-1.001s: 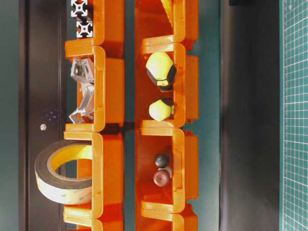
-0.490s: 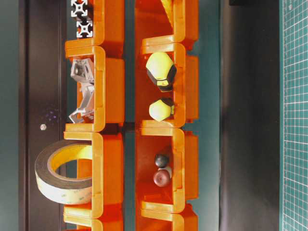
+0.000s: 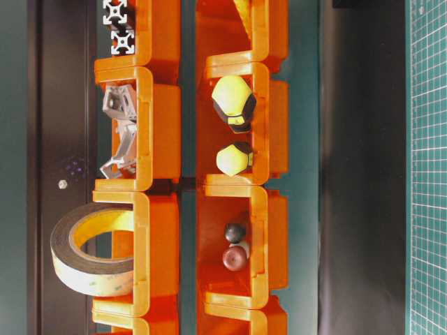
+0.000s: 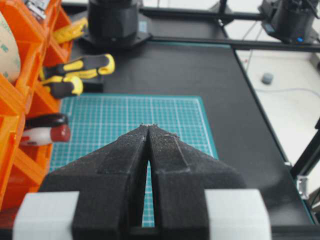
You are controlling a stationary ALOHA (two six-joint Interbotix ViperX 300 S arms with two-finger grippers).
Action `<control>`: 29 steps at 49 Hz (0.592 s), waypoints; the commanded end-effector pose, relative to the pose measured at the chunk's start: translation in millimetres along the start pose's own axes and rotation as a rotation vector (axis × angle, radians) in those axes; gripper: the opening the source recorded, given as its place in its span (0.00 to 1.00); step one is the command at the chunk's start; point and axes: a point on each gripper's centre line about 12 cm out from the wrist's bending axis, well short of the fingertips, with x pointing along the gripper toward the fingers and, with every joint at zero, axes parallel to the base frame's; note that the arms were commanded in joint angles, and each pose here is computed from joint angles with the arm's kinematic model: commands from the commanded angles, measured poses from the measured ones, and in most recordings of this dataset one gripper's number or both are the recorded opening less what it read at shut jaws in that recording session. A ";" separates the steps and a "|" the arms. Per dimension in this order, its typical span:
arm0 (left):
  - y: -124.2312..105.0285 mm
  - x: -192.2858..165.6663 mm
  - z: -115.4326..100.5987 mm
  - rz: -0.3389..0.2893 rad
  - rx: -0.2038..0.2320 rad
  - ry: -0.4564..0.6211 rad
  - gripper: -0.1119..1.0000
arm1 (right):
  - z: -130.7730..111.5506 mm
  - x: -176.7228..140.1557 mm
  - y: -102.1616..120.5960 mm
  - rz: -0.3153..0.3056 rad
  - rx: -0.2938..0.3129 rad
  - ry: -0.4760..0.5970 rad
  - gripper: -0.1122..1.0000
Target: Pick corner brachets from container rack with right arm.
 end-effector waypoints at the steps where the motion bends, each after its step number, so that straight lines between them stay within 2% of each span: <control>1: -0.5 0.3 3.1 -0.002 -0.001 -0.004 0.10 | 4.8 -2.6 -0.3 0.000 0.003 -0.020 0.77; 8: 0.1 0.9 -2.4 0.002 -0.003 0.023 0.10 | 3.6 -5.6 -1.1 -0.002 0.004 -0.026 0.76; 29: 0.1 -1.0 -1.9 0.001 -0.004 0.017 0.10 | -2.0 -3.1 -3.9 -0.016 0.008 -0.021 0.76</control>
